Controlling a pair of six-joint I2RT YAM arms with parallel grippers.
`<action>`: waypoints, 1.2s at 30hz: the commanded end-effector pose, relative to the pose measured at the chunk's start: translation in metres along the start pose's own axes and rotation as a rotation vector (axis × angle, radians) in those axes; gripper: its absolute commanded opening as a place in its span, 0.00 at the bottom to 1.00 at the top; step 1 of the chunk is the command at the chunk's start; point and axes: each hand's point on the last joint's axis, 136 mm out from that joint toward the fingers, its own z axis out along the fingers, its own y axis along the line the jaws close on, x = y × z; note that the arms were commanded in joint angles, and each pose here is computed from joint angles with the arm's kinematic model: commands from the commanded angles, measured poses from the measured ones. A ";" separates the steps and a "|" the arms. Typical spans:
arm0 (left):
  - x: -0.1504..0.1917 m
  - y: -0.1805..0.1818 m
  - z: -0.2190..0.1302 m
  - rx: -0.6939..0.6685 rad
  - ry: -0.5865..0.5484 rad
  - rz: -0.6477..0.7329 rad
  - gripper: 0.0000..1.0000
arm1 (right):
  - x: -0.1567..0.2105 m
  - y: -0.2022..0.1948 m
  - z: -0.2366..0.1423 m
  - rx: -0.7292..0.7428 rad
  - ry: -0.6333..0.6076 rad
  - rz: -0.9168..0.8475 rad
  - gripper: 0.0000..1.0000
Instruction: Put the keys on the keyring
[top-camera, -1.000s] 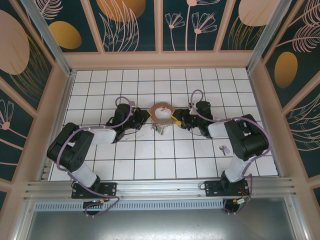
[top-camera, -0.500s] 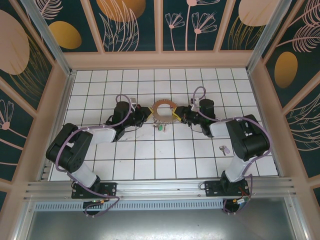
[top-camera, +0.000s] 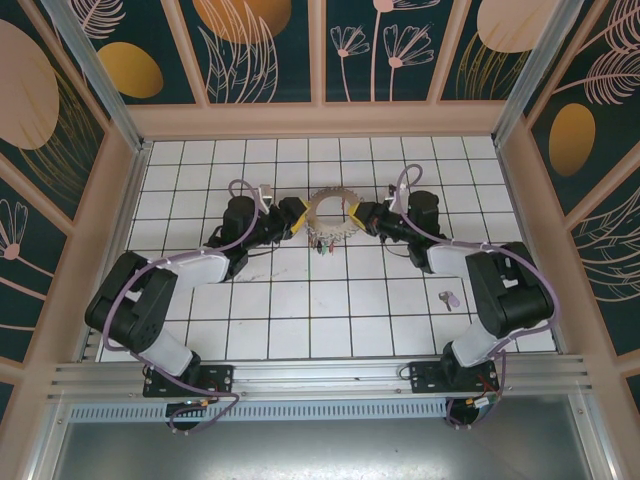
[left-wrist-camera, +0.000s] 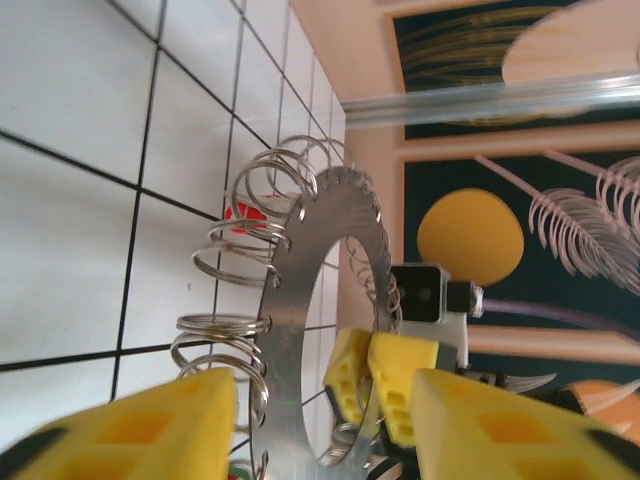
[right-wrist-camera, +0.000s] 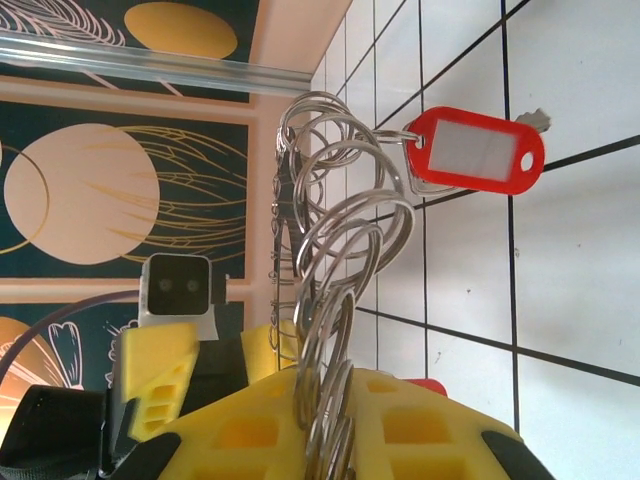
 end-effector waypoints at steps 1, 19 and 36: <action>-0.008 -0.025 -0.003 0.042 -0.027 0.067 0.68 | -0.017 0.047 -0.010 -0.098 -0.032 -0.070 0.02; -0.004 -0.108 0.002 0.303 0.051 0.290 0.67 | -0.020 0.119 -0.029 -0.211 -0.020 -0.220 0.02; -0.003 -0.141 -0.010 0.430 0.043 0.308 0.19 | -0.018 0.151 -0.043 -0.263 -0.038 -0.345 0.08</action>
